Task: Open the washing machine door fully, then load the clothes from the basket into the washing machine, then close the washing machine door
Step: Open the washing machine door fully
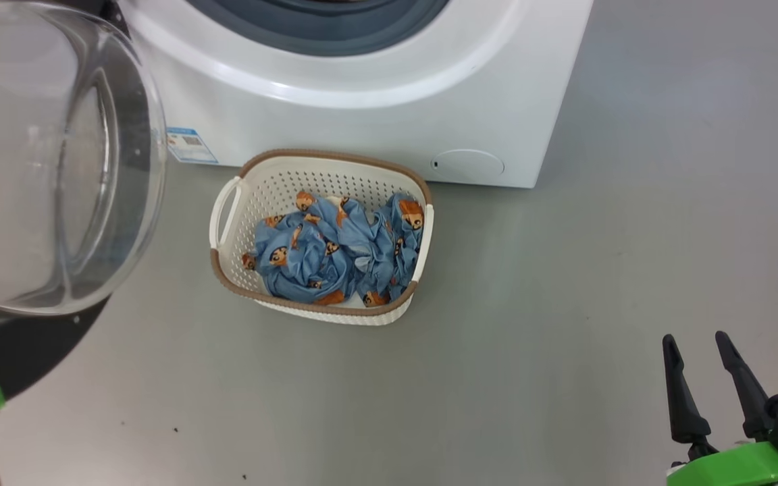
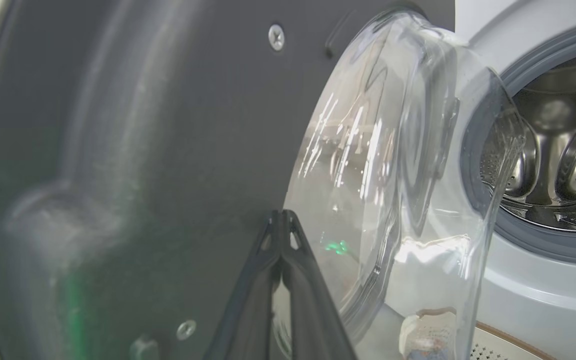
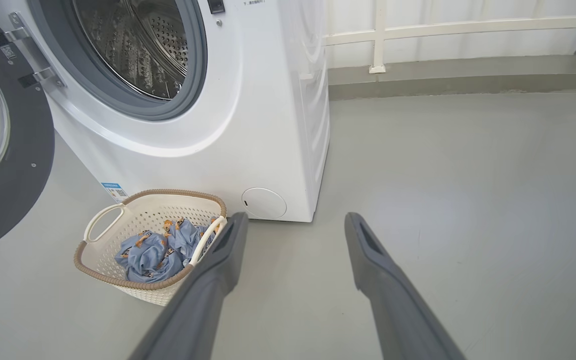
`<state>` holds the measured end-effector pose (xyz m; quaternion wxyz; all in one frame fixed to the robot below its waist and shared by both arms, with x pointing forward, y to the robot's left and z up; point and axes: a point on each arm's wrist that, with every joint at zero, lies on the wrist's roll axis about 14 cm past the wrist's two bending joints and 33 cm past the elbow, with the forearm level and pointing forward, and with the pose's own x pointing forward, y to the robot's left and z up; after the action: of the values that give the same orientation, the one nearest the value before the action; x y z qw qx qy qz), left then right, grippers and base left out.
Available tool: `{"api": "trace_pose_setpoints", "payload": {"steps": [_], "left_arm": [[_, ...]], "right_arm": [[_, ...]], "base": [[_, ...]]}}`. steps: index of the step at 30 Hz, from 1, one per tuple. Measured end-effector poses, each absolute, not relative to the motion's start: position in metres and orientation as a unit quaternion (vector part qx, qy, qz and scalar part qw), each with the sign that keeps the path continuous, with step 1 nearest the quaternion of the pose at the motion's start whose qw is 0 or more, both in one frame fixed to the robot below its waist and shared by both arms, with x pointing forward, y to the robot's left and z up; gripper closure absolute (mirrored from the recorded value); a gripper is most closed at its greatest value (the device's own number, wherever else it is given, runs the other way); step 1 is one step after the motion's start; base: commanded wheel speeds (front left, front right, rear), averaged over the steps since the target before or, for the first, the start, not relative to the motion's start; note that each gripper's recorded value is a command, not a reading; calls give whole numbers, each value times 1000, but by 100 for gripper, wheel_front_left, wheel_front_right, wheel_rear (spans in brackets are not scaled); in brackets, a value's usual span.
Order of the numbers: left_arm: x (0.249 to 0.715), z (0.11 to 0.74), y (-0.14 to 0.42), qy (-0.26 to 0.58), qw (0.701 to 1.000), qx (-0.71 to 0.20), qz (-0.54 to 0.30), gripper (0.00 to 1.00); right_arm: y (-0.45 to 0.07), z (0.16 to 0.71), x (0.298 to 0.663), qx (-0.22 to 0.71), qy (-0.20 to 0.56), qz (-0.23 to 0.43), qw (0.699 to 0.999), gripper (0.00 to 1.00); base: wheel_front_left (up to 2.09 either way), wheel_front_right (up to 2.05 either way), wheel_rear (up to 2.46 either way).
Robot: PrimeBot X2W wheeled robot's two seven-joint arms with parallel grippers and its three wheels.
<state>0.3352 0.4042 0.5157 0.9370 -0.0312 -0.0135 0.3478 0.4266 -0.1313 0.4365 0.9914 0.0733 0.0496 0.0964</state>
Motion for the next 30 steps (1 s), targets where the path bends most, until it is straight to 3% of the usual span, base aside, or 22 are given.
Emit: {"api": "trace_pose_setpoints", "payload": {"steps": [18,30], "left_arm": [[346,500,470,12,913,-40,405,100],[343,505,483,2,912,-37,408,100]], "right_arm": [[-136,423,442,66,59,97,991,0],[-139,427,441,65,53,94,992,0]], "base": [[0,0,0],[0,0,0]]}}
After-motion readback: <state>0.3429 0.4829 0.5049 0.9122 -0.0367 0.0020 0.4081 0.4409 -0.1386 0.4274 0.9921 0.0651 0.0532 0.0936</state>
